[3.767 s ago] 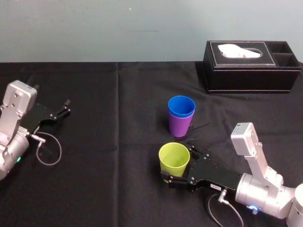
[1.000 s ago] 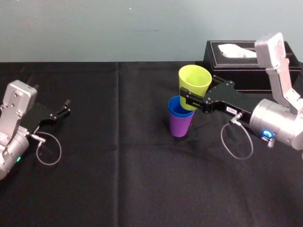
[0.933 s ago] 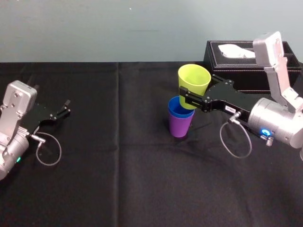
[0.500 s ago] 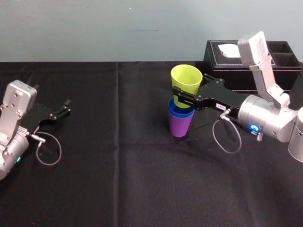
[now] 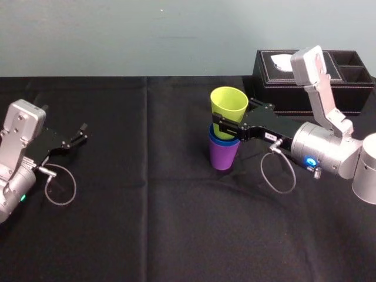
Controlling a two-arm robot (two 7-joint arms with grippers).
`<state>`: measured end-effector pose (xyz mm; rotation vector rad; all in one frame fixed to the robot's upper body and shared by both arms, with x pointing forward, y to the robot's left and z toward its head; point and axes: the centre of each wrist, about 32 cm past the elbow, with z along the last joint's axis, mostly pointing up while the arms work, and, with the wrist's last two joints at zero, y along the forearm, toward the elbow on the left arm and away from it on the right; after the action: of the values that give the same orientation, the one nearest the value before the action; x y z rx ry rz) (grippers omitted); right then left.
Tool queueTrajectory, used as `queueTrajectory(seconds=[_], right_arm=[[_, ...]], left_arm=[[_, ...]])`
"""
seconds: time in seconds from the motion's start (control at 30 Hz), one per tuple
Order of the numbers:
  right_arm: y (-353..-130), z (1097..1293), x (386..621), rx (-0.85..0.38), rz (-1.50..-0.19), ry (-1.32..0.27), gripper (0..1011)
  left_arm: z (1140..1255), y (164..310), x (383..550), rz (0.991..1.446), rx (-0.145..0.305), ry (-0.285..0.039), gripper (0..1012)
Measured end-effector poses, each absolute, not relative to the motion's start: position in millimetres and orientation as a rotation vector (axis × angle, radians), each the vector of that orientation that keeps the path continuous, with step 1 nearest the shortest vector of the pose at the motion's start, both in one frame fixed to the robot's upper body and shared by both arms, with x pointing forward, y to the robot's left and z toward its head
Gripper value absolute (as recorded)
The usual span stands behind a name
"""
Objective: Stack the three plastic cups sequentially using one hand.
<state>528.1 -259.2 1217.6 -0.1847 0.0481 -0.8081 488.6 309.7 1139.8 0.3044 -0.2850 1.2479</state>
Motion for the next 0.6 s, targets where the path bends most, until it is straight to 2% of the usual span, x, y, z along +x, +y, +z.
queueTrajectory(seconds=[0.2, 0.6], right_arm=[[-258.9, 1210.9, 526.9, -0.189, -0.803, 0.059, 732], [-259.0, 1211.7, 527.1, -0.188, -0.803, 0.057, 732]], left_arm=[[1139.8, 309.7, 488.6, 1.248, 0.304, -0.285, 1011], [1139.8, 309.7, 488.6, 1.248, 0.304, -0.285, 1010]])
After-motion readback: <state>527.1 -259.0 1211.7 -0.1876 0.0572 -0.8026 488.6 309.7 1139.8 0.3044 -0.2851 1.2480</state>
